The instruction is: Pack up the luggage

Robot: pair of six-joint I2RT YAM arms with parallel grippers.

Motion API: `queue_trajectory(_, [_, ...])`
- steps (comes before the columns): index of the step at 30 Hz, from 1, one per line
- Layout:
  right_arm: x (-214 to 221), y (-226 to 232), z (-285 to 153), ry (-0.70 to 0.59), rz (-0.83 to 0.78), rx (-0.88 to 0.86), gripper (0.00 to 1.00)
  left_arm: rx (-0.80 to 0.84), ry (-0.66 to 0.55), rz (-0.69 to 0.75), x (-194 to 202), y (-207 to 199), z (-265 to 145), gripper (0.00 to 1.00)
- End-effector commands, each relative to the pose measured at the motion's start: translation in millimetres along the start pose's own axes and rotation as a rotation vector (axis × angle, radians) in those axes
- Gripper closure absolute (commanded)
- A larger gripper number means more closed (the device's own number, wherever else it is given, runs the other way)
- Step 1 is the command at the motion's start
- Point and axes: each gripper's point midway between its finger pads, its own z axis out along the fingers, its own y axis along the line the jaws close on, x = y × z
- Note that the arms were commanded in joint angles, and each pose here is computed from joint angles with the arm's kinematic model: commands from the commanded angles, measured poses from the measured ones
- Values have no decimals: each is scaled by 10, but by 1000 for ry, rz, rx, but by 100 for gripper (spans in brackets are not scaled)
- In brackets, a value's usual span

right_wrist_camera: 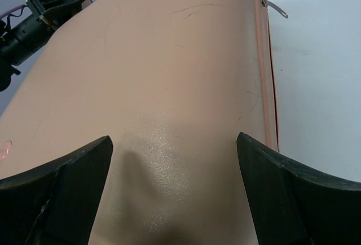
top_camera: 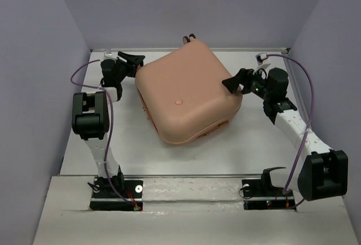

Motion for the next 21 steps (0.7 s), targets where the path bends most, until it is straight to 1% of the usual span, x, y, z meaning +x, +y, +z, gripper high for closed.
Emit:
queue_trajectory(1, [369, 387, -157, 106, 63, -122, 4, 253, -28, 13, -10, -792, -87, 94])
queue_trajectory(2, [372, 388, -175, 101, 59, -119, 4, 267, -29, 22, -21, -870, -113, 94])
queue_trajectory(3, [385, 391, -191, 104, 58, -118, 4, 304, -32, 39, -30, -1070, -173, 94])
queue_trajectory(5, [388, 398, -216, 100, 56, -116, 3, 337, -42, 57, -75, -1310, -260, 94])
queue_trajectory(6, [385, 393, -223, 98, 56, -110, 3, 353, -48, 74, -135, -1583, -340, 94])
queue_trajectory(8, [387, 377, -222, 98, 54, -102, 3, 366, -70, 137, -220, -1881, -417, 94])
queue_trajectory(9, [393, 368, -216, 100, 54, -100, 2, 425, -90, 183, -236, -2332, -525, 94])
queue_trajectory(10, [395, 358, -212, 100, 54, -95, 2, 379, -72, 182, -176, -2374, -506, 94])
queue_trajectory(11, [412, 339, -199, 104, 58, -89, 2, 411, -95, 238, -240, -2673, -576, 94])
queue_trajectory(12, [431, 333, -194, 112, 62, -90, 1, 378, -88, 234, -243, -2716, -592, 94])
queue_trajectory(14, [447, 330, -199, 115, 64, -88, 1, 390, -91, 245, -272, -2895, -649, 94])
queue_trajectory(18, [393, 368, -249, 96, 52, -90, 0, 316, -83, 242, -286, -2801, -610, 94])
queue_trajectory(20, [421, 331, -213, 108, 57, -81, 0, 321, -54, 238, -181, -2805, -608, 94])
queue_trajectory(21, [458, 304, -186, 121, 65, -78, 0, 309, -58, 256, -147, -2780, -595, 94])
